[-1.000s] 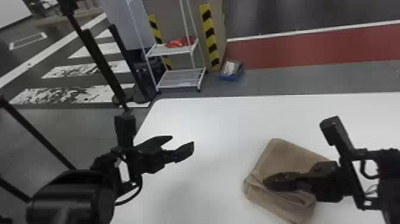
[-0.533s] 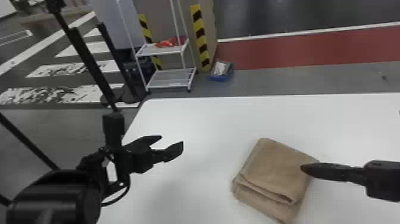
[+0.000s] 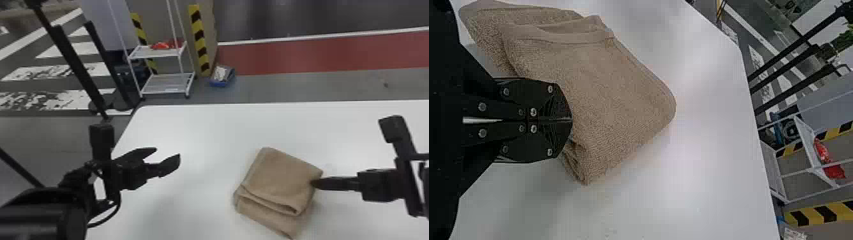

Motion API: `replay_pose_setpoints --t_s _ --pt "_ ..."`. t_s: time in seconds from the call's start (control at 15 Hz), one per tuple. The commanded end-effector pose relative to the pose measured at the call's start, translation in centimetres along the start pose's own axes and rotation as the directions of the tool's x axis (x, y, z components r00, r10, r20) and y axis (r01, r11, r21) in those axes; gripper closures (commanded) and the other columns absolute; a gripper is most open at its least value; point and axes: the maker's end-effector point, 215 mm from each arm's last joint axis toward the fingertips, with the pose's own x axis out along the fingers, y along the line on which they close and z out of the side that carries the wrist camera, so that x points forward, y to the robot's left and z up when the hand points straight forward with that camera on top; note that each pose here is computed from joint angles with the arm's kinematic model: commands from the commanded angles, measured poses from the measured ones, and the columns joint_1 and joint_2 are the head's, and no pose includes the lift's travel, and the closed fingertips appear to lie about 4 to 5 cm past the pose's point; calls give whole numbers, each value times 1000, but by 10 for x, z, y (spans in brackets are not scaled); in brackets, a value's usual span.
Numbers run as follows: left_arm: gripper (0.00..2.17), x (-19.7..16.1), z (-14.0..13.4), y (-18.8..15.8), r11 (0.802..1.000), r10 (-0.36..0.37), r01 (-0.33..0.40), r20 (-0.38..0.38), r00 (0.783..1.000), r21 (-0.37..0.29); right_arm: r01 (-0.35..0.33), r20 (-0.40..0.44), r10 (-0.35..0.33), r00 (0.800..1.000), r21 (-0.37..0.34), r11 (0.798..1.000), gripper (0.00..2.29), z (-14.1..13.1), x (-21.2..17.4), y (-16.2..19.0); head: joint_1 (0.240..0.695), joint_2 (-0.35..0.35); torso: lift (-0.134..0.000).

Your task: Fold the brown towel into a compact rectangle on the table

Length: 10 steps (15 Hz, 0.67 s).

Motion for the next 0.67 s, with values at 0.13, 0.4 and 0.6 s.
replay_pose_setpoints --t_s 0.13,0.4,0.6 --pt "83 -1 -4 1 1000 3 -3 -4 1000 -4 45 -20 -46 999 -33 998 2037 2 18 -16 695 235 -128" --pt "83 -1 -7 -1 1000 1 -1 -9 1000 -7 70 23 -68 997 -97 993 2037 29 26 -24 695 227 -128" --pt "83 -3 -8 0 1000 4 -4 -11 1000 -6 89 37 -84 996 -152 984 2037 43 38 -34 695 226 -128"
